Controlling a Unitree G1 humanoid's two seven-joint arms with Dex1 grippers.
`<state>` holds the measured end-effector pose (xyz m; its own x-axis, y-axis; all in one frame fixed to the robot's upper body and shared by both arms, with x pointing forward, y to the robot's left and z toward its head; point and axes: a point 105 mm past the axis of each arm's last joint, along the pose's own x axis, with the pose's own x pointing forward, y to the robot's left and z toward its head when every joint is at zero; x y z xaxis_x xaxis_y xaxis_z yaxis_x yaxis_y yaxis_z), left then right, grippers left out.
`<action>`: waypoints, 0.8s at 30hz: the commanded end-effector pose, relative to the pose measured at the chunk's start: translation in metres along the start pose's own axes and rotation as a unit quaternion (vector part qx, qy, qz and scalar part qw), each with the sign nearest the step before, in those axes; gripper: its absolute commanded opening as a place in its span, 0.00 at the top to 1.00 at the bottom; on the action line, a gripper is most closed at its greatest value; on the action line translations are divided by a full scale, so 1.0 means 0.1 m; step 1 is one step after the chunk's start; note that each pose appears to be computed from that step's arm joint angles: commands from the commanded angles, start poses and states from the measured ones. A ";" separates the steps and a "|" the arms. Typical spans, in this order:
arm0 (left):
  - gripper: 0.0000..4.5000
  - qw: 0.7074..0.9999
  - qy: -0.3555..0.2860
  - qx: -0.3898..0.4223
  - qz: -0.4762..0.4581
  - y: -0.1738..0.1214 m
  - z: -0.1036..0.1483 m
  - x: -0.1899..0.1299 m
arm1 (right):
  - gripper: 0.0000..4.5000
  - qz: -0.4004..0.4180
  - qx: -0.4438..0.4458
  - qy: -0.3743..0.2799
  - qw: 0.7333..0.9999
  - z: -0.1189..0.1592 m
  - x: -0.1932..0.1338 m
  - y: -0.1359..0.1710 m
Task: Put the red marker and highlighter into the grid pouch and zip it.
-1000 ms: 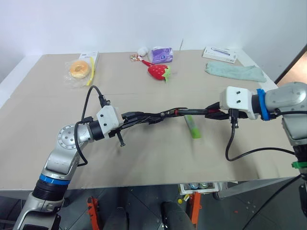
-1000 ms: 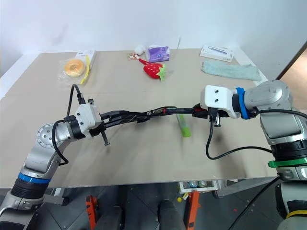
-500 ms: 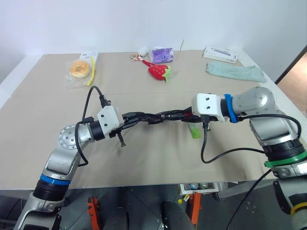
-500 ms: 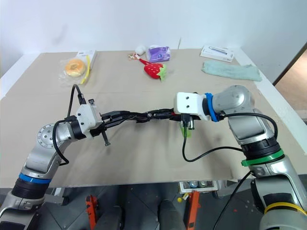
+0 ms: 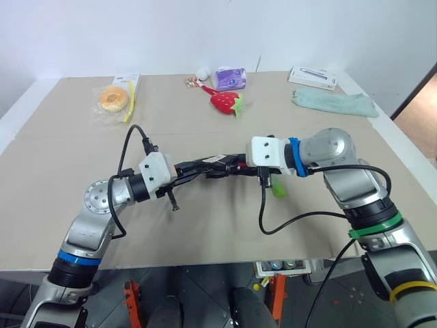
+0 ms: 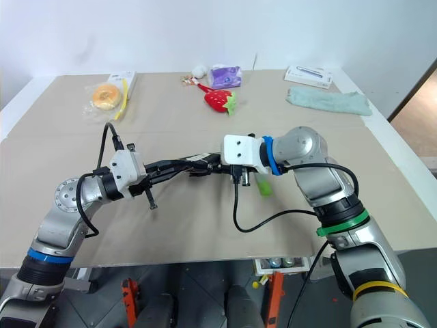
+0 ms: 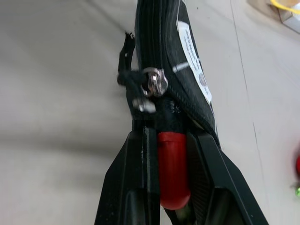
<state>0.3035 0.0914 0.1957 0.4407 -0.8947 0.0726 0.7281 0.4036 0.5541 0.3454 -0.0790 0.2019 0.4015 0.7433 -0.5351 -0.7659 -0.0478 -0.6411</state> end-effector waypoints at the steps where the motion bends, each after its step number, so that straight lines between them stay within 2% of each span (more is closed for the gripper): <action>1: 1.00 0.999 -0.029 0.020 -0.002 -0.01 0.17 0.04 | 0.89 0.001 -0.051 -0.041 0.998 0.35 0.04 -0.05; 4: 1.00 0.999 -0.030 0.020 -0.002 -0.02 0.17 0.05 | 0.89 0.007 -0.054 -0.075 0.996 0.51 0.10 -0.02; 7: 1.00 0.999 -0.029 0.020 -0.002 -0.02 0.17 0.05 | 0.89 0.005 -0.051 -0.079 0.996 0.53 0.14 -0.02; 16: 1.00 0.999 -0.027 0.018 0.001 -0.03 0.16 0.02 | 0.89 -0.065 0.006 -0.003 0.998 0.04 0.10 -0.24; 24: 1.00 1.000 -0.027 0.016 0.000 -0.04 0.15 0.01 | 0.89 -0.079 0.097 -0.025 0.992 -0.02 -0.09 -0.35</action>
<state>0.3017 0.0904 0.1956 0.4458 -0.8906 0.0895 0.7249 0.4179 0.5476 0.3683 -0.0808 0.2036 0.4759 0.7487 -0.4614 -0.8061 0.1615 -0.5694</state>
